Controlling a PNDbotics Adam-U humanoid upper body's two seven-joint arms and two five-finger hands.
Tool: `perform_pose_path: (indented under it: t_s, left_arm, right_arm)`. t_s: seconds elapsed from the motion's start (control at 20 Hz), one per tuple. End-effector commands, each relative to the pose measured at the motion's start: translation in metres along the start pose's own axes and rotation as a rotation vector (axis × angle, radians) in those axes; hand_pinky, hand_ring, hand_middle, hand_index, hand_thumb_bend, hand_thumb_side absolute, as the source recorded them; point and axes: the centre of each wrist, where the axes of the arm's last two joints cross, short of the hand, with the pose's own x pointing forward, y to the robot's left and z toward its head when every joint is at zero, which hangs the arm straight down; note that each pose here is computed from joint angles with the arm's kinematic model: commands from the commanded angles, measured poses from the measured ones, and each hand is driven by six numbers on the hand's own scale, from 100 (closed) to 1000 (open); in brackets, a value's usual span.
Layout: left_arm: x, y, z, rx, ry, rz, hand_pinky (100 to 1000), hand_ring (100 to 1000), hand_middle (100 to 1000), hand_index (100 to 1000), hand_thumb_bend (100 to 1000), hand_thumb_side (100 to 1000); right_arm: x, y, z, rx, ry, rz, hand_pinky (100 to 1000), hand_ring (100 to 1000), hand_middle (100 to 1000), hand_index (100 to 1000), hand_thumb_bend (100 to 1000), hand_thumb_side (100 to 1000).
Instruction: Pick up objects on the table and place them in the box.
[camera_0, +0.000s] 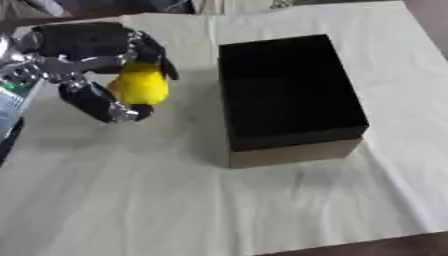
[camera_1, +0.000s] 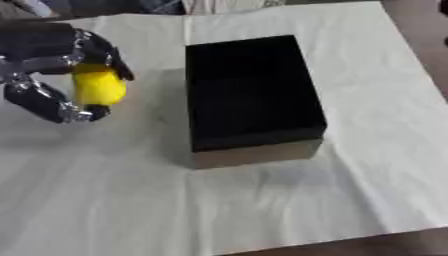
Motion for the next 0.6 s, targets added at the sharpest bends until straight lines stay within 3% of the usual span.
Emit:
perform_pose_path:
  t_s: [0.05, 0.3, 0.6]
  left_arm:
    - [-0.005, 0.020, -0.011, 0.001, -0.025, -0.070, 700, 647, 621, 807, 352, 100]
    - [-0.016, 0.025, -0.022, 0.089, 0.027, -0.057, 703, 613, 613, 801, 343, 100]
    - [-0.025, 0.012, -0.034, 0.158, 0.082, -0.028, 712, 617, 600, 800, 282, 100]
  right_arm:
    - [0.010, -0.017, -0.015, 0.032, -0.067, 0.039, 929, 918, 610, 872, 100, 100]
    - [0.014, -0.024, -0.017, 0.052, -0.095, 0.058, 923, 916, 605, 871, 100, 100]
    - [0.011, -0.022, -0.028, 0.074, -0.128, 0.035, 921, 915, 603, 870, 100, 100]
